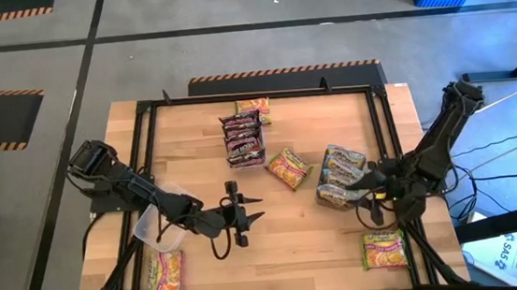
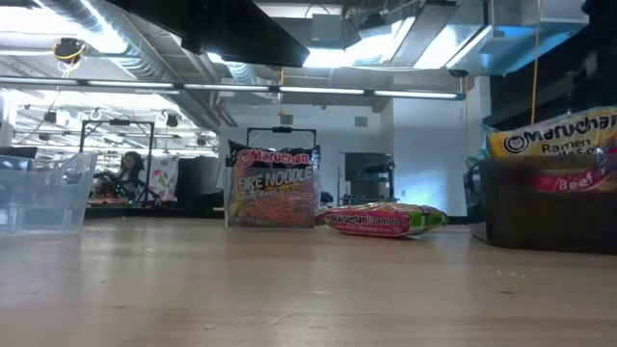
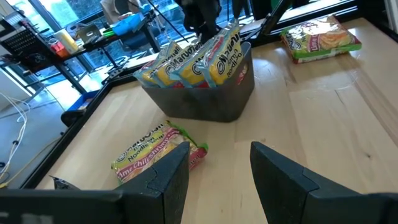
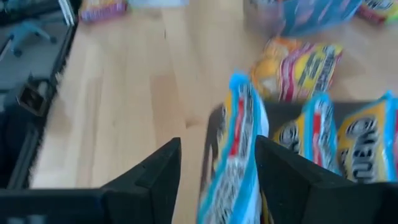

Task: Sort Maruchan noodles
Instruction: Put the blue noodle pack into the black bin

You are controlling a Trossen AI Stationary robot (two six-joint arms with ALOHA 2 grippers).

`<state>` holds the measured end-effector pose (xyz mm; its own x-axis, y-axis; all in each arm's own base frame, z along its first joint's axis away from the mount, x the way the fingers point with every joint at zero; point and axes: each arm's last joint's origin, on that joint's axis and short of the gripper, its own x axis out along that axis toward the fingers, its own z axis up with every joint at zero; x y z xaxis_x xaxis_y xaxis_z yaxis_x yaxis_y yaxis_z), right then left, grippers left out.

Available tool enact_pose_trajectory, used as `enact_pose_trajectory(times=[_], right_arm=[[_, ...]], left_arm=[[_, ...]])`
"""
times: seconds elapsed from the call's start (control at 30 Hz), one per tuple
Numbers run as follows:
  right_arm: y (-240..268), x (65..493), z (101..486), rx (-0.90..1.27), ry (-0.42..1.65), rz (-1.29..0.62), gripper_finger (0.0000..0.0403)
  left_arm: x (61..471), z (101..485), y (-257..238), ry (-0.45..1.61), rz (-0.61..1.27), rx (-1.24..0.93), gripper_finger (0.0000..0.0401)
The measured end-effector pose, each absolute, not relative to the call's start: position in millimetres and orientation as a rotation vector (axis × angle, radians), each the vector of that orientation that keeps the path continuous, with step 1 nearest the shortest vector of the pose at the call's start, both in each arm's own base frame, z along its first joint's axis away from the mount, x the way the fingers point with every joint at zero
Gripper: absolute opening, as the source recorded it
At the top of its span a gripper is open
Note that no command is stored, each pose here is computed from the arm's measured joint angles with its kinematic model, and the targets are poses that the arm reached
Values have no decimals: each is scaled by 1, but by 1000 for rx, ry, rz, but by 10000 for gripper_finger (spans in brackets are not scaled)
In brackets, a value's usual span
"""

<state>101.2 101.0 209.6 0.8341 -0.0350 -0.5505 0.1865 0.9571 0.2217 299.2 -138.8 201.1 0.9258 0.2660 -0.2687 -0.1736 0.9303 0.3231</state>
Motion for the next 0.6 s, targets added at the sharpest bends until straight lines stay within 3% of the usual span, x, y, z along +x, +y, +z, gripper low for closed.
enact_pose_trajectory(times=[0.2, 0.6], right_arm=[[97, 112, 217, 249, 514, -200, 150], [96, 121, 184, 154, 646, -210, 7]], left_arm=[[299, 201, -139, 314, 230, 294, 163], [299, 201, -139, 314, 230, 293, 163]])
